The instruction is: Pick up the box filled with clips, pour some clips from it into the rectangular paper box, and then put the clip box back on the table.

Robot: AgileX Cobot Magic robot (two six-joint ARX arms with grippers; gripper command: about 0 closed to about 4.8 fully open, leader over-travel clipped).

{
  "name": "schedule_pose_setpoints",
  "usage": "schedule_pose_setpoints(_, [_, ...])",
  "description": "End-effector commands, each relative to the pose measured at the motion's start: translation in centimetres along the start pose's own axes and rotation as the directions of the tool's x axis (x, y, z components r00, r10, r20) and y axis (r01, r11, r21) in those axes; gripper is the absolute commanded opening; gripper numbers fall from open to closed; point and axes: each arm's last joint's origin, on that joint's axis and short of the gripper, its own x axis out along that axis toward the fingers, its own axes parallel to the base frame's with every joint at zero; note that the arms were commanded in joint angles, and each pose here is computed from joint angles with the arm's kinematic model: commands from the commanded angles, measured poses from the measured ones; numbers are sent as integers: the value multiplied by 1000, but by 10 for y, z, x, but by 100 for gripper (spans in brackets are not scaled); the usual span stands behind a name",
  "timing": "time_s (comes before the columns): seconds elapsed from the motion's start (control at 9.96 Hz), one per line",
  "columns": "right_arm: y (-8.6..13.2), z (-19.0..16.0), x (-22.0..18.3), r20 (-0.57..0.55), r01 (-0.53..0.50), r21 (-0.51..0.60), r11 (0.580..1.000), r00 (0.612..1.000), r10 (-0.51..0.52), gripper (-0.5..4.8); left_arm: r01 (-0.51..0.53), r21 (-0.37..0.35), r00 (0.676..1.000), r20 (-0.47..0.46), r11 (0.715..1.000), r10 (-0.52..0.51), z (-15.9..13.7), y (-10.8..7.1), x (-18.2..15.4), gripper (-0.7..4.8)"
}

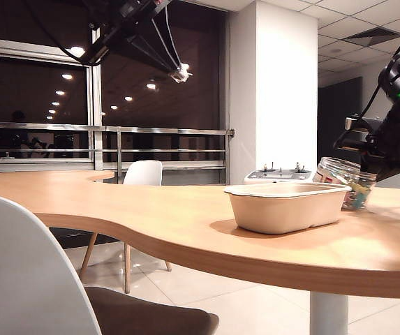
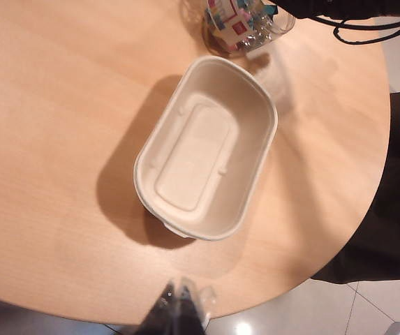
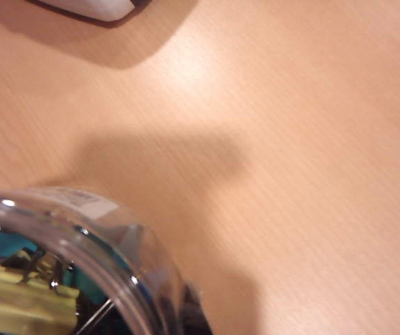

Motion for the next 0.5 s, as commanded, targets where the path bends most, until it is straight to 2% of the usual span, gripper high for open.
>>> schedule_pose_setpoints(0.1, [12, 22, -44, 84, 6, -87, 996, 996, 1, -2, 5, 13, 1000, 14, 1000, -5, 2, -1, -2, -6])
schedule_pose_setpoints(0.3, [23, 29, -66, 112, 3, -151, 988, 994, 14, -2, 5, 14, 1000, 16, 1000, -5, 2, -1, -2, -6])
schedule_pose_setpoints(0.4, [83, 45, -117, 214, 6, -422, 906, 972, 93, -2, 7, 15, 1000, 20, 1000, -7, 2, -2, -2, -6])
schedule_pose_setpoints(0.5, [89, 45, -119, 218, 12, -441, 897, 971, 94, -2, 7, 15, 1000, 20, 1000, -7, 2, -2, -2, -6])
